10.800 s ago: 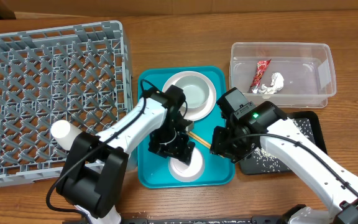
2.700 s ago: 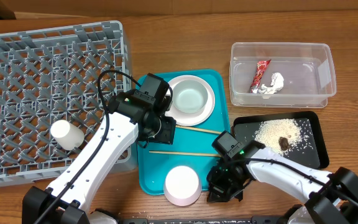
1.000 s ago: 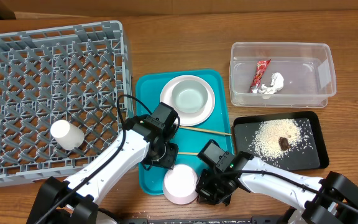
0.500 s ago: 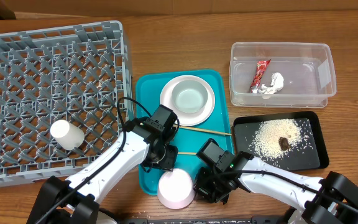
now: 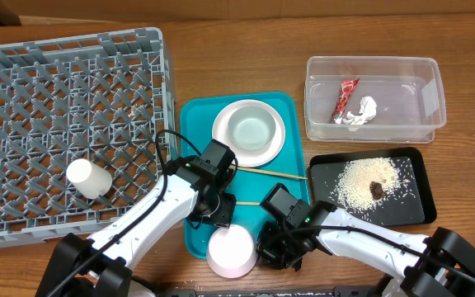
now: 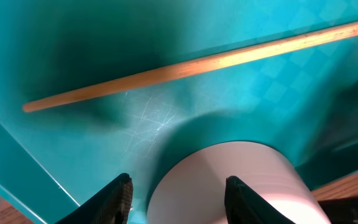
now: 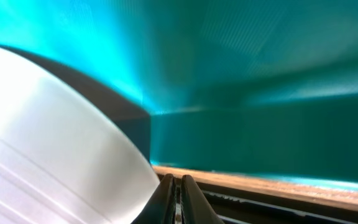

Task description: Sort waste into correct bins and load items into the dishwasher

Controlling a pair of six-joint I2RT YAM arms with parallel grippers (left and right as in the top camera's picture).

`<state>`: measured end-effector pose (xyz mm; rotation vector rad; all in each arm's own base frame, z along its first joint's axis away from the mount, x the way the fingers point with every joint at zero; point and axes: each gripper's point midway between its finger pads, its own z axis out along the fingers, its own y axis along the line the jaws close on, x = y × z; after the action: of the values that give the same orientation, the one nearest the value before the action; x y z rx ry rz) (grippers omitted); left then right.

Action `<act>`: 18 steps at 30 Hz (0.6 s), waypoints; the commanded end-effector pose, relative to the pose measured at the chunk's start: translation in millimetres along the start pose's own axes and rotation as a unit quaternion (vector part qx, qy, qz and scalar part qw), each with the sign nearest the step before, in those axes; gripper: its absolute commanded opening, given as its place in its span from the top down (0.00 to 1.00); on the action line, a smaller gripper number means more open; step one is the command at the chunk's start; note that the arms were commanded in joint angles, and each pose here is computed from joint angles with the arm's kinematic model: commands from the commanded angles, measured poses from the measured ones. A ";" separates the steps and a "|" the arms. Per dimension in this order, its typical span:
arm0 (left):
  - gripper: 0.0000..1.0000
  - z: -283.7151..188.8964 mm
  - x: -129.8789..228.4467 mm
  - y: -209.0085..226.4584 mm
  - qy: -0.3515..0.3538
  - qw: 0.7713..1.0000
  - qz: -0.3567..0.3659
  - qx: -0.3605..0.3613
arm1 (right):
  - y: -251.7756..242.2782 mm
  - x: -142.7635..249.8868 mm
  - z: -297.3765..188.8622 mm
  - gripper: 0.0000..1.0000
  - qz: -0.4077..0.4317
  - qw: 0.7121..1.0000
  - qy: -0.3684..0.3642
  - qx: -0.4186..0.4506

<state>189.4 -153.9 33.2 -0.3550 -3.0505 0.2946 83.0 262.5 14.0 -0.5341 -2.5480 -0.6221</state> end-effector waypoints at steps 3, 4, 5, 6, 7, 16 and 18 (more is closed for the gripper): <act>0.50 4.2 3.6 -2.3 0.007 1.000 -0.005 0.004 | 5.7 14.8 0.7 0.92 -0.009 0.999 0.040 -0.016; 0.50 4.2 3.6 -2.3 0.007 1.000 -0.005 0.004 | 8.6 16.0 0.5 0.92 -0.014 0.999 0.044 -0.021; 0.50 4.2 3.6 -2.3 0.007 1.000 -0.005 0.004 | 14.7 17.1 0.2 0.92 -0.023 0.998 0.048 -0.034; 0.50 4.2 3.6 -2.3 0.007 1.000 -0.005 0.004 | 19.7 18.0 0.0 0.92 -0.032 0.997 0.050 -0.043; 0.50 4.2 3.6 -2.3 0.007 1.000 -0.007 0.004 | 24.2 18.7 0.0 0.92 -0.040 0.997 0.050 -0.052; 0.47 3.7 -1.2 -3.3 -0.002 1.000 -0.012 0.008 | 30.6 11.8 0.6 0.80 -0.074 0.995 0.025 -0.062; 0.45 1.3 -5.8 -5.0 -0.009 1.000 -0.012 0.010 | 36.6 11.2 -0.1 0.80 -0.094 0.993 0.022 -0.073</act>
<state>194.0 -156.8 33.4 -0.3287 -3.0700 0.3111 88.9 291.9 31.1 -0.3956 -2.5148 -0.8373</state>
